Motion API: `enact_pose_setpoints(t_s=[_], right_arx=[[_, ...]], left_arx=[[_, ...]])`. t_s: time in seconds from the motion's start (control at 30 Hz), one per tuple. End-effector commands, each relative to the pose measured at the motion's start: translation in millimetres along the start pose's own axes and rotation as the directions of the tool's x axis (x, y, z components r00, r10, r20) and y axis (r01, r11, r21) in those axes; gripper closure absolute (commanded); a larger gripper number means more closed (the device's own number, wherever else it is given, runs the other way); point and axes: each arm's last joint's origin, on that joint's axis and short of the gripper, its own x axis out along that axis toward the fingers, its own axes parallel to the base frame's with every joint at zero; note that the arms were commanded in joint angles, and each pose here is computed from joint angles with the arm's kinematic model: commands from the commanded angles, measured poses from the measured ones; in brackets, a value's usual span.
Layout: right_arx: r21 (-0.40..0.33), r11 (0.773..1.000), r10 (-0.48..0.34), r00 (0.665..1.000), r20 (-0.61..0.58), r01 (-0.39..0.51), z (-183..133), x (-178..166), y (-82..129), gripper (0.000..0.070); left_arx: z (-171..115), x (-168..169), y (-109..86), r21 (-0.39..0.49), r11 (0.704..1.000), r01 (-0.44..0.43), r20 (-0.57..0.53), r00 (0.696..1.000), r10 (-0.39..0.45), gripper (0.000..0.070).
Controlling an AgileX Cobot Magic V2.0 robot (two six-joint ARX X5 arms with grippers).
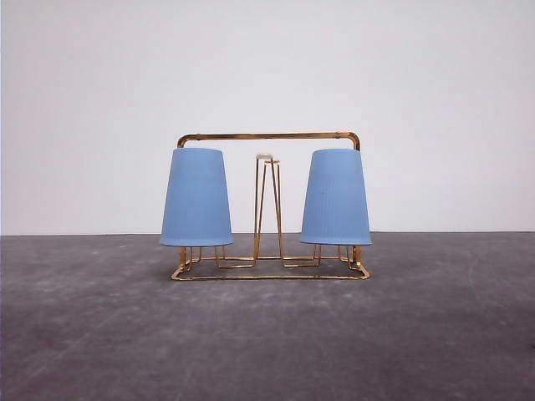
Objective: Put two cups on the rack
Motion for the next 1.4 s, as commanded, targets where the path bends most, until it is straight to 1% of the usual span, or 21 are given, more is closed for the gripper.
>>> enact_pose_setpoints(t_s=[0.0,0.2,0.3,0.5,0.83,1.37], right_arx=[[0.012,1.000,-0.030,0.998,0.062,0.029,-3,-3,-3,0.0683],[0.044,0.990,-0.140,0.975,0.170,0.134,-16,-6,-12,0.0683],[0.050,0.987,-0.162,0.970,0.182,0.156,-16,-6,-14,0.0683],[0.049,0.986,-0.166,0.969,0.180,0.160,-17,-6,-14,0.0683],[0.050,0.986,-0.166,0.964,0.209,0.159,-14,-6,-14,0.0683],[0.050,0.986,-0.166,0.964,0.209,0.159,-14,-6,-14,0.0683]], left_arx=[[-5,1,0.2,-0.004,1.000,0.000,-0.018,1.000,0.000,0.0684],[-5,1,0.2,-0.004,1.000,0.000,-0.018,1.000,0.000,0.0684],[-5,1,0.2,-0.004,1.000,0.000,-0.018,1.000,0.000,0.0684],[-5,1,0.2,-0.004,1.000,0.000,-0.018,1.000,0.000,0.0684],[-5,1,0.2,-0.004,1.000,0.000,-0.018,1.000,0.000,0.0684],[-5,1,0.2,-0.004,1.000,0.000,-0.018,1.000,0.000,0.0684]])
